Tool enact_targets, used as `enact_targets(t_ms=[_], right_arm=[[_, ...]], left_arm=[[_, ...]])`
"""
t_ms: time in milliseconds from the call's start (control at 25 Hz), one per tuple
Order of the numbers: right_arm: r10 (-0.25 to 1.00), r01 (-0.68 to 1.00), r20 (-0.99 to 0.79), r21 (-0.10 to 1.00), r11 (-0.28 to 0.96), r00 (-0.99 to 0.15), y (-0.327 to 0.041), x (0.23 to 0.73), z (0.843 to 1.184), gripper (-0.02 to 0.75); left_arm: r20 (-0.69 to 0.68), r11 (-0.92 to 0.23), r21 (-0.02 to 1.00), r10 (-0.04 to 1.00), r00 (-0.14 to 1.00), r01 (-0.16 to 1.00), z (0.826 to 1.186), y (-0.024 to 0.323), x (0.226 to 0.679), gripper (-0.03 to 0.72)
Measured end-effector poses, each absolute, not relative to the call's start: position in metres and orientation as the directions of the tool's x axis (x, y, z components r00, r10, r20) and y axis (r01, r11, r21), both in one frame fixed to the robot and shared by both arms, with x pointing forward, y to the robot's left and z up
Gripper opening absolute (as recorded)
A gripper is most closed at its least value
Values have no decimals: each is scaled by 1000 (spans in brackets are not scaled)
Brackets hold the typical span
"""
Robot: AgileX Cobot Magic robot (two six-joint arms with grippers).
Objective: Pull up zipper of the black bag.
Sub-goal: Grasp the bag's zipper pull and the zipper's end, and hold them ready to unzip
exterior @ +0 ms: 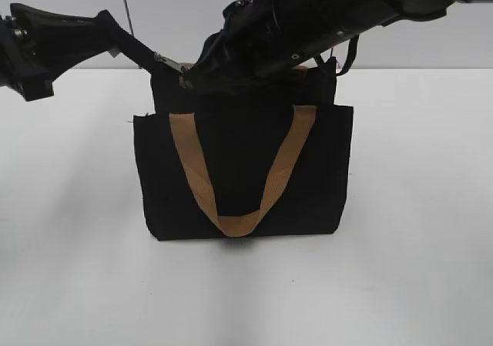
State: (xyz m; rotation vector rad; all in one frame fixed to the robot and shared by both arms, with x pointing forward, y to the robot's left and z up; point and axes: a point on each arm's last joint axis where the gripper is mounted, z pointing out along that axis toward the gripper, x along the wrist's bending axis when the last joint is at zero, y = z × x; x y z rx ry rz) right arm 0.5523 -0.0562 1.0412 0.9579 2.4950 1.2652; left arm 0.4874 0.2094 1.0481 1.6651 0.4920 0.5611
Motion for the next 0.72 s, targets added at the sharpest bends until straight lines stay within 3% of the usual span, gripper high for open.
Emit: enact_targets(t_ms=[720], right_arm=[[753,651,191,660,376,-629,-126,567,1055,-1]], left_arm=[[159,-217,976,658,736,-17,1060,216,479,15]])
